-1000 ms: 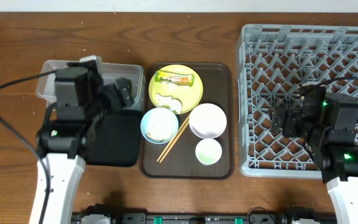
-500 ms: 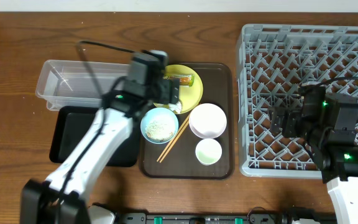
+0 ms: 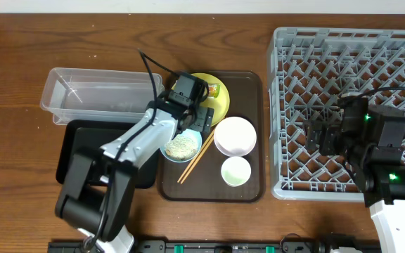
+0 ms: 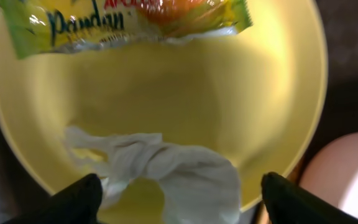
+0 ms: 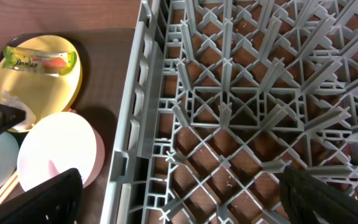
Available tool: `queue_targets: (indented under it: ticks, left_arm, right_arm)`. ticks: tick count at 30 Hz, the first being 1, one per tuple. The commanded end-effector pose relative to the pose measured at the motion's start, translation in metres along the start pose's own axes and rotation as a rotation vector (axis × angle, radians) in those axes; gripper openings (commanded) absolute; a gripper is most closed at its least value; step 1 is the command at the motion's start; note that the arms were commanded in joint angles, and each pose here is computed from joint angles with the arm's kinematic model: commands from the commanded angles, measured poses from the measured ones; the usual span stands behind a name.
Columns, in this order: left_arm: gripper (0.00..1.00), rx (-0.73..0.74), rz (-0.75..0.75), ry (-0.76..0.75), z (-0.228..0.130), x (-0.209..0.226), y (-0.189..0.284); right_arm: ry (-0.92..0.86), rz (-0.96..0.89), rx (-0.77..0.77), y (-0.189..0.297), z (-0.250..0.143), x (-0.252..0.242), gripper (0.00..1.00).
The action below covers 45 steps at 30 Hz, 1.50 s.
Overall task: Sort waste into correct bins and load items into the dishwasher rack
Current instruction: 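Reach the left gripper to the yellow plate and grasp the white tissue, then carry the tissue with the left gripper into the clear plastic bin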
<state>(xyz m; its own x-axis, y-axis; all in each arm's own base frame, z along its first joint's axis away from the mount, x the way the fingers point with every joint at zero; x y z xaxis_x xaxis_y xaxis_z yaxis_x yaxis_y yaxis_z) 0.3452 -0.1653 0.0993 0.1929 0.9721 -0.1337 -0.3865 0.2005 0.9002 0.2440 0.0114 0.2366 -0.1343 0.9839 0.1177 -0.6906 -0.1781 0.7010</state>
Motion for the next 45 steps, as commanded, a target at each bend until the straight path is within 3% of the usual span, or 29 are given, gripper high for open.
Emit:
queue_targets:
  ticks: [1, 4, 9, 13, 16, 24, 30, 35, 36, 38, 41, 45]
  left_arm:
    - [0.77, -0.008, 0.013, -0.012, 0.005, -0.001, -0.009]
    - [0.63, -0.003, 0.014, -0.012, 0.005, 0.000, -0.013]
    - [0.31, -0.017, 0.010, -0.012, 0.007, -0.001, -0.014]
    - [0.15, -0.045, 0.002, -0.013, 0.012, -0.003, -0.011]
    - [0.10, -0.082, -0.007, -0.012, 0.021, -0.005, -0.001]
    - [0.09, -0.283, -0.005, 0.029, 0.054, 0.005, 0.071]
    - [0.10, -0.431, 0.074, 0.154, 0.071, 0.057, 0.126]
    - [0.10, -0.406, 0.156, 0.295, 0.064, 0.109, 0.131]
    - [0.13, -0.390, 0.167, 0.317, 0.062, 0.116, 0.129]
    - [0.30, -0.362, 0.186, 0.339, 0.057, 0.125, 0.126]
    - [0.47, -0.359, 0.189, 0.343, 0.056, 0.127, 0.126]
    - [0.59, -0.358, 0.108, 0.328, 0.058, 0.113, 0.127]
  right_arm:
    - [0.027, 0.020, -0.019, 0.004, 0.007, 0.006, 0.99]
    - [0.026, 0.021, -0.019, 0.004, 0.007, 0.006, 0.99]
    - [0.027, 0.021, -0.019, 0.004, 0.007, 0.006, 0.99]
    - [0.027, 0.020, -0.019, 0.004, 0.007, 0.006, 0.99]
    - [0.027, 0.021, -0.019, 0.004, 0.007, 0.006, 0.99]
    - [0.027, 0.020, -0.020, 0.004, 0.007, 0.006, 0.99]
    - [0.027, 0.013, -0.021, 0.004, 0.007, 0.005, 0.99]
    - [0.028, 0.013, -0.024, 0.004, 0.008, 0.005, 0.99]
    - [0.028, 0.013, -0.023, 0.004, 0.008, 0.005, 0.99]
    - [0.028, 0.013, -0.024, 0.004, 0.008, 0.005, 0.99]
    - [0.029, 0.013, -0.027, 0.004, 0.008, 0.005, 0.99]
    - [0.029, 0.012, -0.030, 0.004, 0.009, 0.005, 0.99]
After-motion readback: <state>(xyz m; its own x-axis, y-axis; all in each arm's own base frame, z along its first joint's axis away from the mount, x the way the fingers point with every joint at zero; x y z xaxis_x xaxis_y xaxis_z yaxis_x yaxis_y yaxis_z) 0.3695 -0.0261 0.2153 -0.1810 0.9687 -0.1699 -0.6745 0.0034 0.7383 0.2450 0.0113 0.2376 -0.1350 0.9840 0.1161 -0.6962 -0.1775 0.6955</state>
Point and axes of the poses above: each gripper's point midway between its finger pads, its own y axis back along the fingers, its own x axis along the line the jaws close on, z = x × y, the point moved 7 cm from there along y, back along the fingers, and after that the axes turned 6 degrees about y, right-handed, at the moved point
